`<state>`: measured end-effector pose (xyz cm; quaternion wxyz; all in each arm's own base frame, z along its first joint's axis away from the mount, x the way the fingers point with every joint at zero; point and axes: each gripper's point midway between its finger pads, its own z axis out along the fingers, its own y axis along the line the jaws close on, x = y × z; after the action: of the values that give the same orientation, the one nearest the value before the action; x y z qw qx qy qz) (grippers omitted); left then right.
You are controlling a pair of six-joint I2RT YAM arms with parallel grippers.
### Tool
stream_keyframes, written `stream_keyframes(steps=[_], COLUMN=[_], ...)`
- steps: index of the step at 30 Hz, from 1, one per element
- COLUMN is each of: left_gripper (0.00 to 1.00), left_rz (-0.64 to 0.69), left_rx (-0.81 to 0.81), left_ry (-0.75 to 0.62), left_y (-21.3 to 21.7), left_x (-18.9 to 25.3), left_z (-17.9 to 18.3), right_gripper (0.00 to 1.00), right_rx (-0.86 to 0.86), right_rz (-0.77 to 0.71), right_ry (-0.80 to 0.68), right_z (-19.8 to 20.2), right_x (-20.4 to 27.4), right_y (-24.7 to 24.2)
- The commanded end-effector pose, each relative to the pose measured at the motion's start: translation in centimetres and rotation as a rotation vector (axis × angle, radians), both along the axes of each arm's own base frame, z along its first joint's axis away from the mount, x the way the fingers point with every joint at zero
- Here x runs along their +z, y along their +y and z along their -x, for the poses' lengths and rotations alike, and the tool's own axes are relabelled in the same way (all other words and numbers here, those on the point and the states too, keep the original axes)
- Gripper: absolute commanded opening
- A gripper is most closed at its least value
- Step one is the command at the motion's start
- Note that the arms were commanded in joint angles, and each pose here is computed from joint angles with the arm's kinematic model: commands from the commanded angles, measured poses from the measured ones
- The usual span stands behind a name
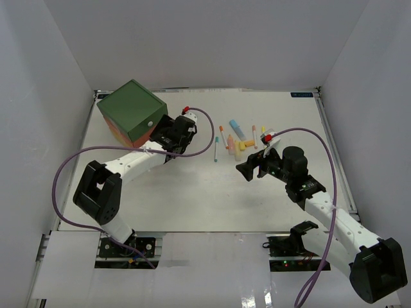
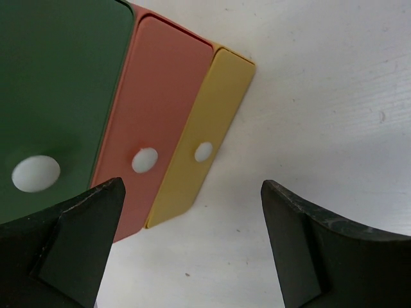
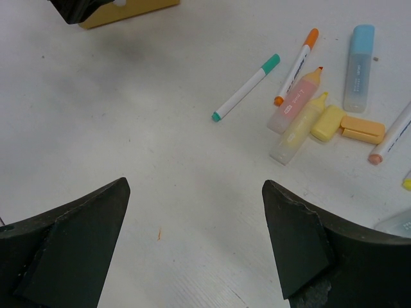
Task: Sort the stationery into containers
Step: Open the drawer in the storage box.
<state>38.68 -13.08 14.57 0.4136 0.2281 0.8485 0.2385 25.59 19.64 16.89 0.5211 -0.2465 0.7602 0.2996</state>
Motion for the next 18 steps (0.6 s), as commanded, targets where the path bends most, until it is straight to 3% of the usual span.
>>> stream_keyframes(steps=[1, 18], left_gripper=[0.98, 0.93], left_rz=[-0.02, -0.079], left_rx=[-0.011, -0.03], left_ry=[-0.048, 0.018], left_y=[0.9, 1.4], left_x=[1.4, -1.0], left_z=[-1.6, -2.3], right_gripper=[0.9, 0.9], right_rx=[0.006, 0.002], right_rz=[-0.005, 0.001], right_ry=[-0.045, -0.037], right_z=[0.0, -0.1], right_x=[0.6, 0.3], right_y=[0.0, 0.0])
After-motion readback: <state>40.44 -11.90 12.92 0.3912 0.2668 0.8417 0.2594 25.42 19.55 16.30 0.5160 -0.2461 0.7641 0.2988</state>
